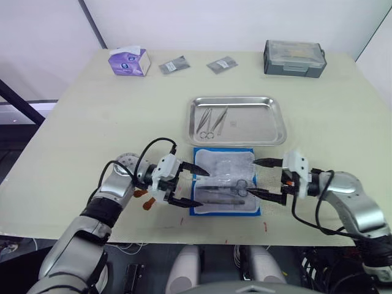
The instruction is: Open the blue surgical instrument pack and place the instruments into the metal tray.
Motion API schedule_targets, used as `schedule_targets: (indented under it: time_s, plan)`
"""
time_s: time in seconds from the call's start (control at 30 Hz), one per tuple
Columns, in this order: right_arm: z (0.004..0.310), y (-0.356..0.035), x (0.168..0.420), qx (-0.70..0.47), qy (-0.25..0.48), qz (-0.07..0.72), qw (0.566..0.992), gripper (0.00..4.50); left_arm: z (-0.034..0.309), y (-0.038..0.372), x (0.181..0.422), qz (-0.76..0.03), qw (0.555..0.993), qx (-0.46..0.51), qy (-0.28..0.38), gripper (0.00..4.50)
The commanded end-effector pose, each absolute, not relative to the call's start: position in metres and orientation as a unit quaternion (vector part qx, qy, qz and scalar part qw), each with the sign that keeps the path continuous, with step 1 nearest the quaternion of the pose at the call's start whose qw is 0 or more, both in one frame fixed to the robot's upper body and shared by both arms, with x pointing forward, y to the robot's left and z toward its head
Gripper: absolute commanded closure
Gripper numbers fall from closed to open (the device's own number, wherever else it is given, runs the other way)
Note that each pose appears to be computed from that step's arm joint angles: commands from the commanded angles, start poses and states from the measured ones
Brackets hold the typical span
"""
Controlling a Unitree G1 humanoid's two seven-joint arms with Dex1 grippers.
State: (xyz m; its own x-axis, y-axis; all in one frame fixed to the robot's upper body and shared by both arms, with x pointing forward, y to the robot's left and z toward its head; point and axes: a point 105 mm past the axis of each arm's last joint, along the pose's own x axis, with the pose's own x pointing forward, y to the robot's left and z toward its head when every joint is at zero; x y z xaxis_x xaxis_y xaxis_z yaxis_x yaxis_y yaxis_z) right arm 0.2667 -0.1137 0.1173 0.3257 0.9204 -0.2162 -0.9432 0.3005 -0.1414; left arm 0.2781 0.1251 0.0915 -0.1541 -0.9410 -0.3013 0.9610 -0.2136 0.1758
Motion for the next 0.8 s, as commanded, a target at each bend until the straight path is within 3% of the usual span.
schedule_targets:
  time_s: [0.03, 0.5, 0.8]
  plan:
    - [0.144, -0.116, 0.255, -0.120, 0.008, 0.589, 0.799, 0.00, 0.085, 0.122, 0.270, -0.784, 0.595, 0.174, 0.035, 0.08]
    - [0.151, -0.123, 0.248, -0.119, 0.016, 0.587, 0.801, 0.00, 0.056, 0.129, 0.269, -0.788, 0.578, 0.194, 0.083, 0.08]
    - [0.147, -0.118, 0.249, -0.126, 0.021, 0.589, 0.798, 0.00, 0.037, 0.138, 0.264, -0.788, 0.551, 0.225, 0.156, 0.08]
